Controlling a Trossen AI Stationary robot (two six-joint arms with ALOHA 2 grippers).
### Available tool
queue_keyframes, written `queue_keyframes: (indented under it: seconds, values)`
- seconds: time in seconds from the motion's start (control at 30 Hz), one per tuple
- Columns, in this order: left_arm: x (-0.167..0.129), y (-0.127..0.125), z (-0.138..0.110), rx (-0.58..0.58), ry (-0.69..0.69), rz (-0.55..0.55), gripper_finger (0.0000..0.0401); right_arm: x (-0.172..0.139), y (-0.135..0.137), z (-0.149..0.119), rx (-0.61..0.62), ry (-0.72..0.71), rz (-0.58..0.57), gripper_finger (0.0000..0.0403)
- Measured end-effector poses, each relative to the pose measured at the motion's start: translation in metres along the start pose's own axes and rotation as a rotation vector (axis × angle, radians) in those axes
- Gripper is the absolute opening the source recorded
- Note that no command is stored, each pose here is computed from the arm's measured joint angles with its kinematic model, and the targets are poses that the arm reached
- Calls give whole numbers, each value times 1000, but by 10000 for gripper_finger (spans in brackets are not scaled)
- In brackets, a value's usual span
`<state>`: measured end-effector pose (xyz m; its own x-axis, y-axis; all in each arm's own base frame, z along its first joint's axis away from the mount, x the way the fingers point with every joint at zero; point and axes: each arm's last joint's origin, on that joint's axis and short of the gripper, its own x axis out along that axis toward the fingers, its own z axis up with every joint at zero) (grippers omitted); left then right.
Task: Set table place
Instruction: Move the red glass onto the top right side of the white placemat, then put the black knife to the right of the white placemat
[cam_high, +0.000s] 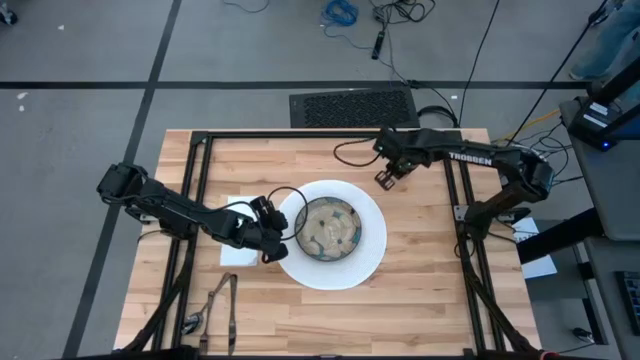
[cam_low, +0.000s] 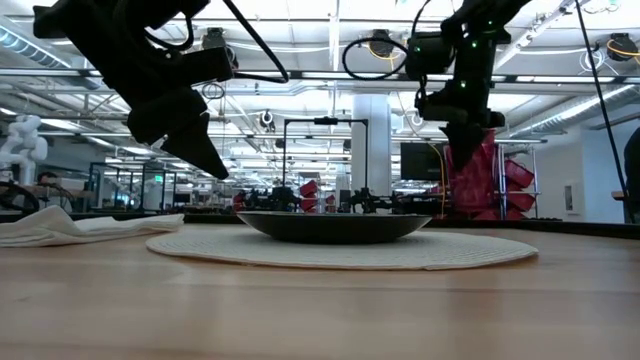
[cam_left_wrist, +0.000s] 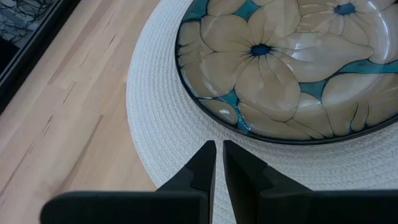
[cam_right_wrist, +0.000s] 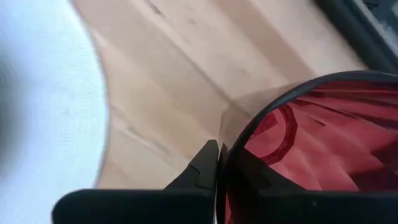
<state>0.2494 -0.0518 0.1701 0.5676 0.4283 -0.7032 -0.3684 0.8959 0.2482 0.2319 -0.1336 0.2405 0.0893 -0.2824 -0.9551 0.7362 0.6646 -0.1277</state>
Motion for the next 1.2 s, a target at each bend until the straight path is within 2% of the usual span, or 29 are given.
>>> queue_keyframes:
  seconds: [0.2, 0.5, 0.87, 1.03, 1.2]
  values:
    - [0, 0, 0, 7, 0, 0, 18, 8, 7, -5, 42, 7, 31, 1]
    - [0, 0, 0, 7, 1, -1, 18, 30, -1, -13, 128, 11, 18, 4]
    - [0, 0, 0, 8, 1, -1, 18, 30, 2, -10, 128, -26, 34, 103]
    - [0, 0, 0, 8, 1, -1, 18, 10, 6, -4, 104, -18, 37, 140]
    - [0, 0, 0, 49, 1, -1, 18, -34, 21, 5, 55, -31, 60, 160]
